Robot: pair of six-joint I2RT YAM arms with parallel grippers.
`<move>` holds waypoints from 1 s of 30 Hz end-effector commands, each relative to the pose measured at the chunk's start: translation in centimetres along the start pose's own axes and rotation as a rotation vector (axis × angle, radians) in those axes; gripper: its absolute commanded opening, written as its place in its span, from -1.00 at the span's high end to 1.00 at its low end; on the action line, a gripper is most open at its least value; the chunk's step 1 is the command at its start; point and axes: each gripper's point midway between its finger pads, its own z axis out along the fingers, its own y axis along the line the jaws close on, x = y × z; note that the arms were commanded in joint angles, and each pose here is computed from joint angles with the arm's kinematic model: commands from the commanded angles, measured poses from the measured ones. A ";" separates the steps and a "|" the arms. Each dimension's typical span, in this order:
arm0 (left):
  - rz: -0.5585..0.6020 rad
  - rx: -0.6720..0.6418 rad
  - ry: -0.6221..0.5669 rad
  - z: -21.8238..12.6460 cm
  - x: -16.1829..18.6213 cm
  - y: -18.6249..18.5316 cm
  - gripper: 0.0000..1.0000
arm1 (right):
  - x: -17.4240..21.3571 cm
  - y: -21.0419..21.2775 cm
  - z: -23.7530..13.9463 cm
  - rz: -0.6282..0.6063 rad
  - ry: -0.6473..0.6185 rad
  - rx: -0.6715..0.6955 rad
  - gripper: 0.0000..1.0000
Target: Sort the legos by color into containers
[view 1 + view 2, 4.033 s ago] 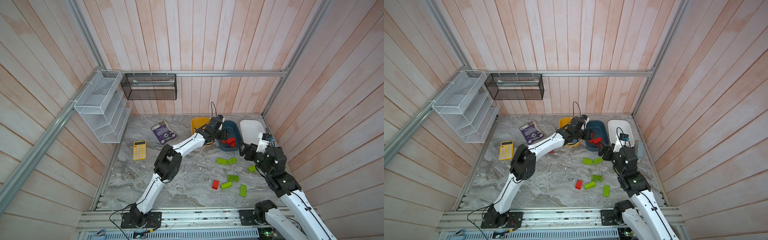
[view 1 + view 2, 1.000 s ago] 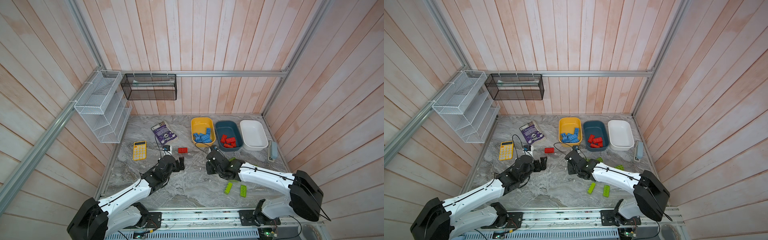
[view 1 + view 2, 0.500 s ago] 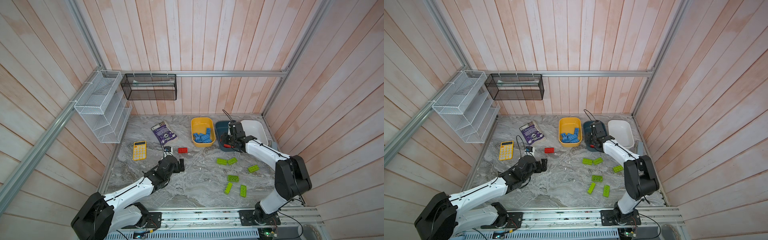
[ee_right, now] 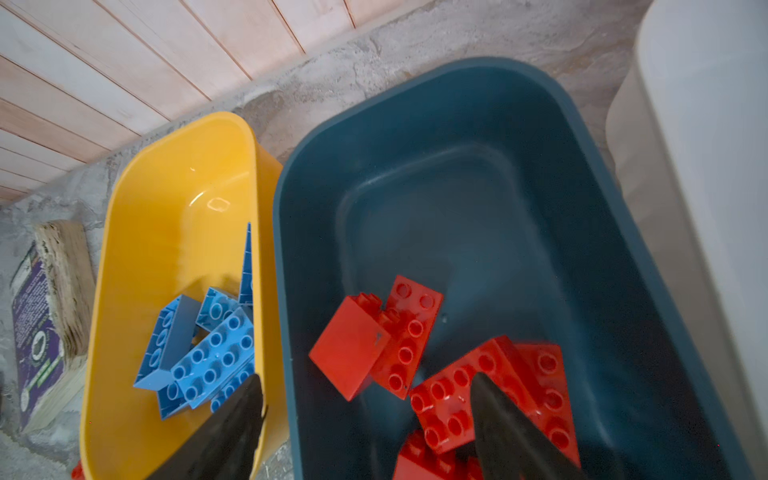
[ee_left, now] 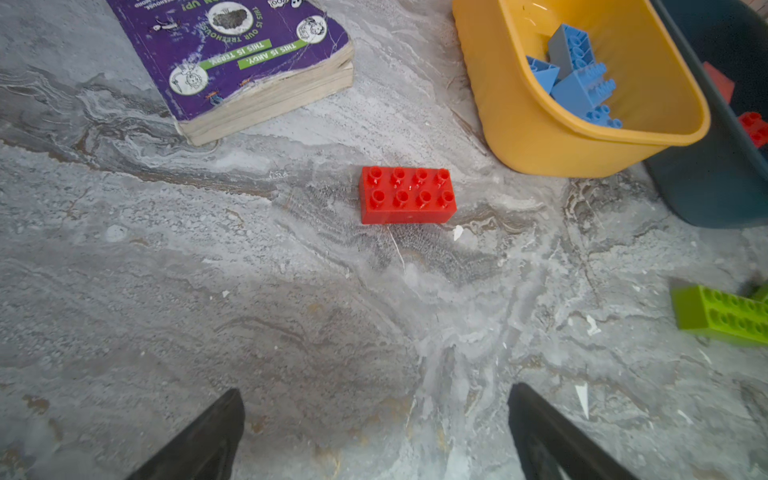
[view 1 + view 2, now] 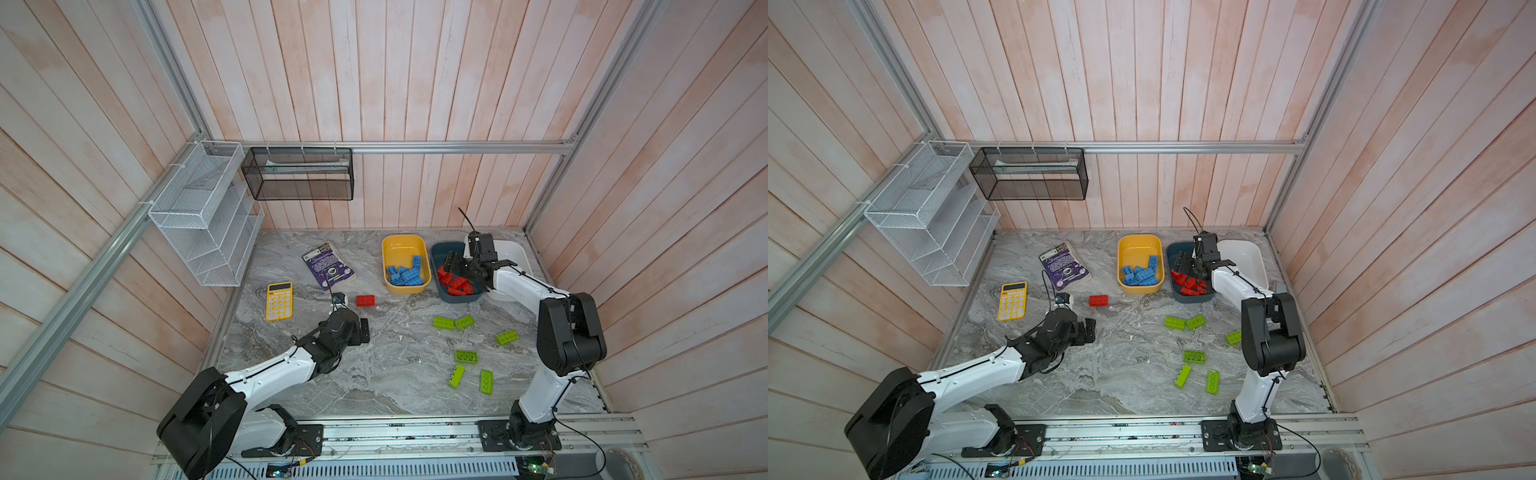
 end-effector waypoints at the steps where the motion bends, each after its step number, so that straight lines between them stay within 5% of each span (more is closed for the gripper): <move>1: 0.010 0.008 0.007 0.7 -1.7 -0.9 -0.99 | -1.0 1.1 -2.0 -0.007 -0.037 -0.054 -0.61; 14: 0.067 -0.078 0.141 7.9 -3.2 -1.5 -1.00 | 4.0 4.0 -10.0 -0.072 -0.137 -0.145 -0.60; 21: 0.101 -0.113 0.180 10.3 -3.0 -1.5 -0.99 | 9.6 5.6 -10.5 -0.121 -0.029 -0.220 -0.60; 30: 0.108 -0.118 0.219 11.9 -2.5 -1.7 -0.93 | 11.8 4.1 -10.8 -0.138 -0.016 -0.209 -0.60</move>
